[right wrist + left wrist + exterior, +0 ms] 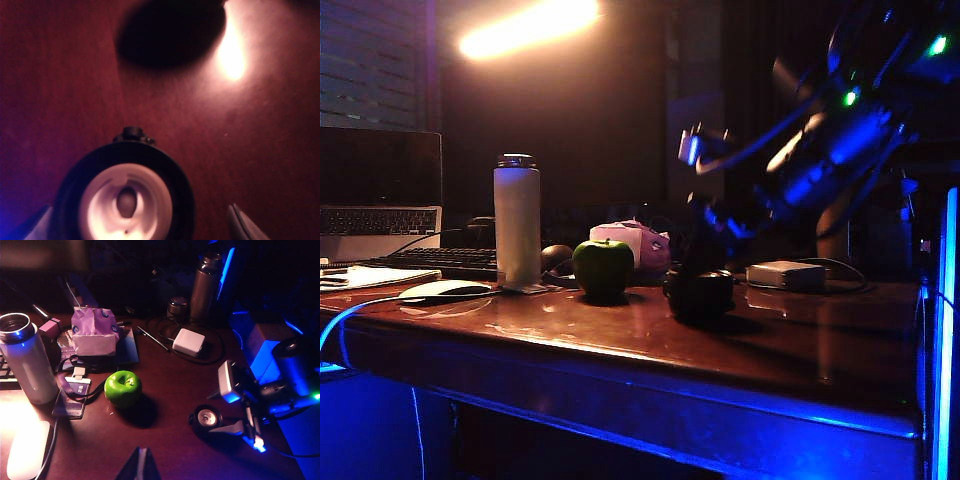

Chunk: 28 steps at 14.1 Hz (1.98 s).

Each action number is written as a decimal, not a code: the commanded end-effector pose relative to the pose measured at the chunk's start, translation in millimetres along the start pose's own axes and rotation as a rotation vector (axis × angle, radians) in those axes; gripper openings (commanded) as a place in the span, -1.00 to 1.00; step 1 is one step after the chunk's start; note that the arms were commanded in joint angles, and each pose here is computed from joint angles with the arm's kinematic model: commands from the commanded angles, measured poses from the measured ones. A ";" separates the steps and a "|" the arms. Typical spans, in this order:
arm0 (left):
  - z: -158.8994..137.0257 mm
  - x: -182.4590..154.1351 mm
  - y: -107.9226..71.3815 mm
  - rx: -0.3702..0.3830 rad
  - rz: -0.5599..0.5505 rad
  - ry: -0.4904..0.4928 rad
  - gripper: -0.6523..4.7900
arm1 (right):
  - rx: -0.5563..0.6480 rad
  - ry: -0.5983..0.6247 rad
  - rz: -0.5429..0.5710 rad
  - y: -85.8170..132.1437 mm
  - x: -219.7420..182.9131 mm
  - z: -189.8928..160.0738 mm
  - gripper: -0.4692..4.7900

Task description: Stack the black thermos bottle cap from the table onto the green apple.

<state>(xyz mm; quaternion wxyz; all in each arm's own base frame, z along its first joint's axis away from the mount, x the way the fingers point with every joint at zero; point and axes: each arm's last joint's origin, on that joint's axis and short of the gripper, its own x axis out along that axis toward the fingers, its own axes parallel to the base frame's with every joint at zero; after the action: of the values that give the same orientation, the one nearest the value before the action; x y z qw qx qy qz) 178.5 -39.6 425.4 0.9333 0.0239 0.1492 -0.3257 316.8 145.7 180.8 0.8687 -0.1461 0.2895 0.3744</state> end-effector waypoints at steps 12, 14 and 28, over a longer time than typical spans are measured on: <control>3.5 -2.2 -0.7 0.014 0.000 -0.024 -0.77 | -0.014 0.009 0.025 -2.0 27.3 10.6 1.00; 3.5 -2.2 -0.7 0.014 0.000 -0.024 -0.77 | -0.012 0.014 0.023 -2.0 27.3 10.2 1.00; 3.6 -2.2 -0.7 0.014 0.000 -0.025 -0.77 | 0.060 0.026 0.025 -8.5 18.7 42.4 0.44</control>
<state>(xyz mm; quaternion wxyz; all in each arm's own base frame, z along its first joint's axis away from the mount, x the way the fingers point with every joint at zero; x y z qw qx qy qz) 178.2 -39.6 425.9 0.9337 0.0244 0.1470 -0.3257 346.1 168.5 189.5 0.8567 -0.1234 0.3325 0.3746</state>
